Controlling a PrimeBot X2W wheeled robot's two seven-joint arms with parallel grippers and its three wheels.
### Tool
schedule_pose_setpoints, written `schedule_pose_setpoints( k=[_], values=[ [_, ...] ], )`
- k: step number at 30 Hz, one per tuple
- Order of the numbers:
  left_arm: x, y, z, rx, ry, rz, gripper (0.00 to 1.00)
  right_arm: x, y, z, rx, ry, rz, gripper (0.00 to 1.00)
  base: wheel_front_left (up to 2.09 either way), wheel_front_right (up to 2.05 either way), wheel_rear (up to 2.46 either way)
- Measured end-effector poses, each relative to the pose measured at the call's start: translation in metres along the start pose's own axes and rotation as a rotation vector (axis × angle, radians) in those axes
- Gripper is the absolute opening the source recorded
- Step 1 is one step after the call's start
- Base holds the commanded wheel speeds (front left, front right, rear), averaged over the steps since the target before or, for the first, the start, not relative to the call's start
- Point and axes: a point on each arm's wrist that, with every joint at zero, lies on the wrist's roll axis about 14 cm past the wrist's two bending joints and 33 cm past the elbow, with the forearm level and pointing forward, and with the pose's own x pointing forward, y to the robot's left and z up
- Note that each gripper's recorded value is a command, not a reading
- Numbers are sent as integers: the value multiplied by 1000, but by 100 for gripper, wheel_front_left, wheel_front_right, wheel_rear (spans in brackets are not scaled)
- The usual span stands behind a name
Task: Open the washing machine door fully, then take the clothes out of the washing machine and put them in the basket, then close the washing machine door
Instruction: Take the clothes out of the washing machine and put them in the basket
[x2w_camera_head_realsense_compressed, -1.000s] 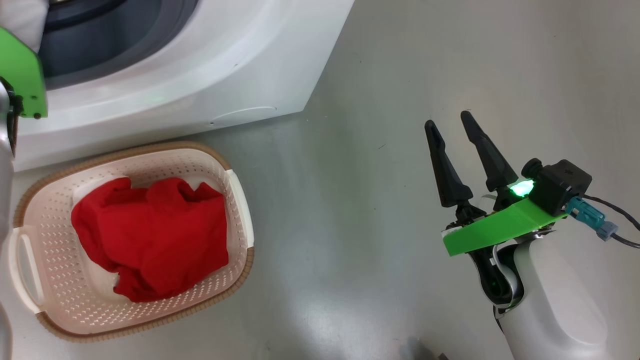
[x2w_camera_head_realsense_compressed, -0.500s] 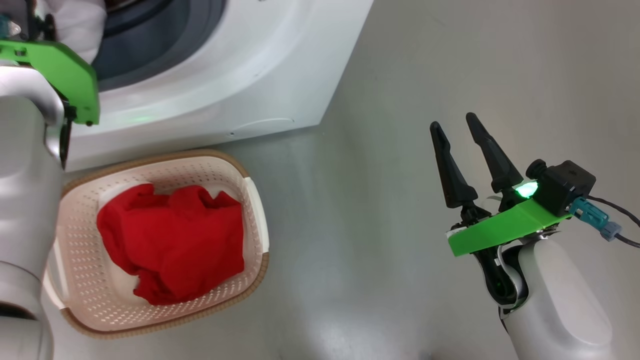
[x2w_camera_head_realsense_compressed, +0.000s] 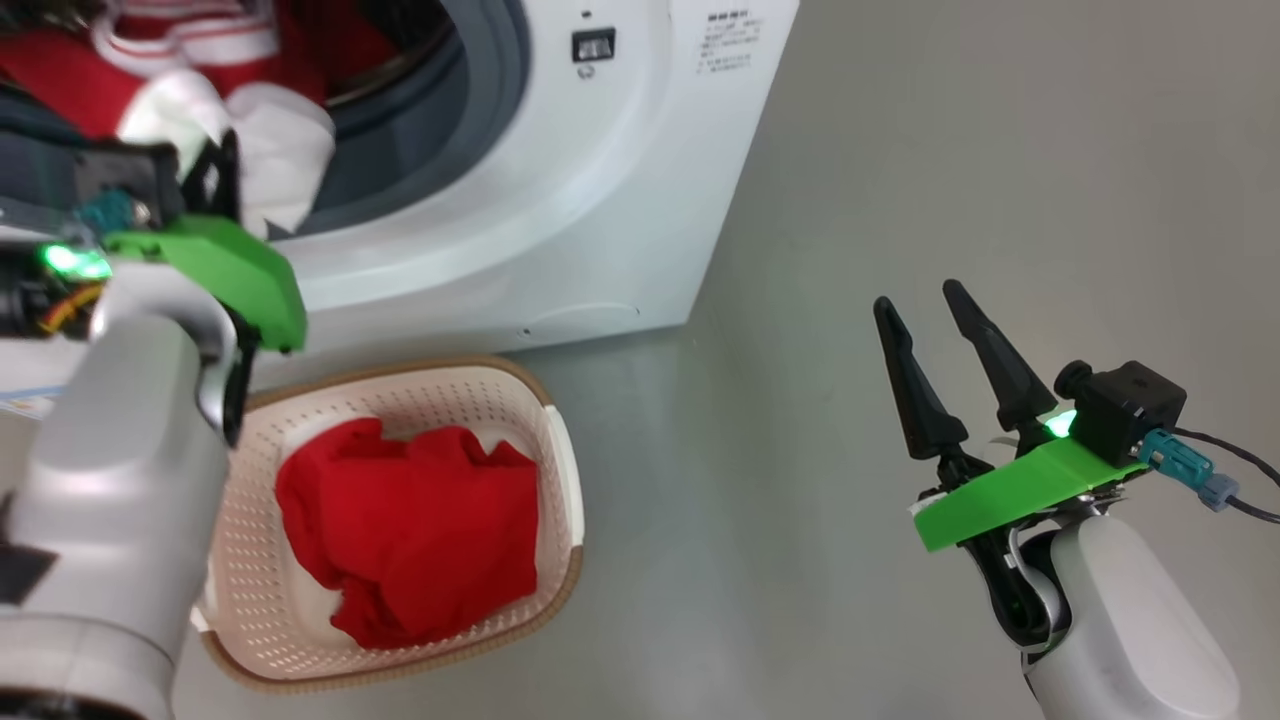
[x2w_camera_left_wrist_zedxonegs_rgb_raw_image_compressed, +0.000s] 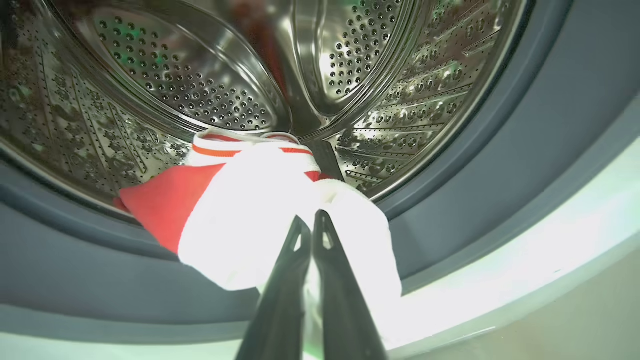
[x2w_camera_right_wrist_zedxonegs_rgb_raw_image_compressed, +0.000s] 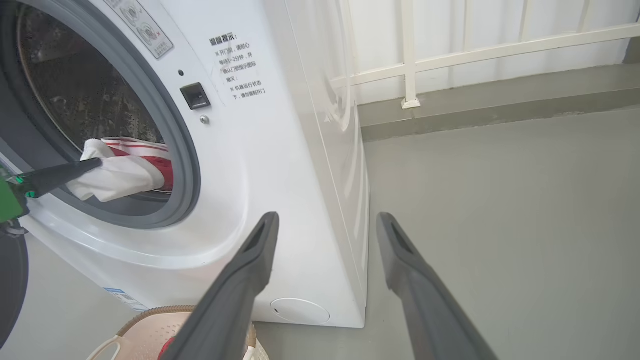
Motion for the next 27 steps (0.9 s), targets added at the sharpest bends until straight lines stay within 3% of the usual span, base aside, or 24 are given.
schedule_pose_setpoints(
  k=[27],
  values=[
    [-156, -34, 53, -105, -349, -4, 0, -28, 27, 36, -3, -67, 76, 100, 0, 0, 0]
  ],
)
